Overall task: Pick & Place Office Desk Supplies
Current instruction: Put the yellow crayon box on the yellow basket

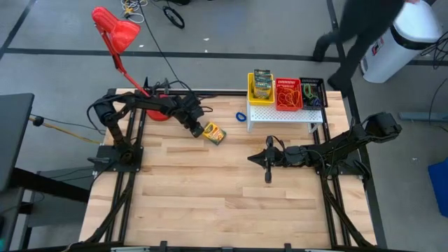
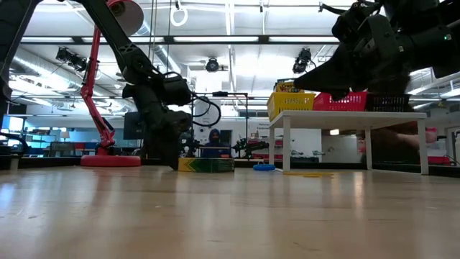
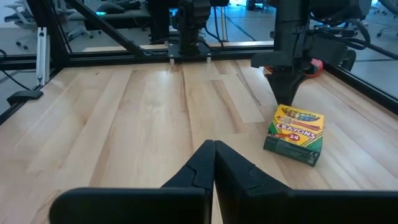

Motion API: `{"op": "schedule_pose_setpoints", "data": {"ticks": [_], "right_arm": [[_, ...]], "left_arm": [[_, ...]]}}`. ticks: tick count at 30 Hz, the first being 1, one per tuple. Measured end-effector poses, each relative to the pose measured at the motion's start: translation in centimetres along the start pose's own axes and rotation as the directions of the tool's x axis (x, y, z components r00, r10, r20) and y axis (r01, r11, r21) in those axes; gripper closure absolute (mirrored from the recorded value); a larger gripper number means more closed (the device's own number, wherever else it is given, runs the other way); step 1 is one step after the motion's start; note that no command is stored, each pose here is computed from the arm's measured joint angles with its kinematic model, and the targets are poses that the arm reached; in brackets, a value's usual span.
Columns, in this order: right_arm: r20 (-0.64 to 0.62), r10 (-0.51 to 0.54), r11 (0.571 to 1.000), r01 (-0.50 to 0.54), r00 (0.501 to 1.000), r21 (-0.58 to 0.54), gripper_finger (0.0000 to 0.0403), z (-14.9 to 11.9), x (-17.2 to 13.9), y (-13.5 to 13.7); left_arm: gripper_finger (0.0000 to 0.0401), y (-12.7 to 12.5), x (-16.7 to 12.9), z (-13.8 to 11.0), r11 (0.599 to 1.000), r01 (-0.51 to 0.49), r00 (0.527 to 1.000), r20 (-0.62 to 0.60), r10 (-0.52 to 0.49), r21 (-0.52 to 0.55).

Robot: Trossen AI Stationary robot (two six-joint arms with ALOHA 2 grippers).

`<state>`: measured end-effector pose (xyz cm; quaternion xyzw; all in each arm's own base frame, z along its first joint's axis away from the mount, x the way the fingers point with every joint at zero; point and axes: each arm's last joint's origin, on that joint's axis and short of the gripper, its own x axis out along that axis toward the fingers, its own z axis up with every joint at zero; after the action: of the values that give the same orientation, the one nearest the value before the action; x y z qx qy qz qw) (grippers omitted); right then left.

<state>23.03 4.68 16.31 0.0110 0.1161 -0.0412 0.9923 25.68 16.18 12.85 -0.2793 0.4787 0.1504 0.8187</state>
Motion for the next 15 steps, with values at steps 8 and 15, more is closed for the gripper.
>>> {"op": "schedule_pose_setpoints", "data": {"ticks": [8, 15], "right_arm": [[0.000, 0.000, 1.000, 0.000, 1.000, 0.000, 0.0390, 0.0, 0.0, 0.0], [0.000, 0.000, 1.000, 0.000, 1.000, 0.000, 0.0390, 0.0, 0.0, 0.0]], "left_arm": [[0.0397, -0.4, -1.2, 0.1, 0.999, -0.030, 0.999, 0.023, 0.029, 0.037], [0.0398, -1.5, -5.0, 0.5, 0.990, -0.083, 0.989, 0.131, 0.068, 0.114]]}}
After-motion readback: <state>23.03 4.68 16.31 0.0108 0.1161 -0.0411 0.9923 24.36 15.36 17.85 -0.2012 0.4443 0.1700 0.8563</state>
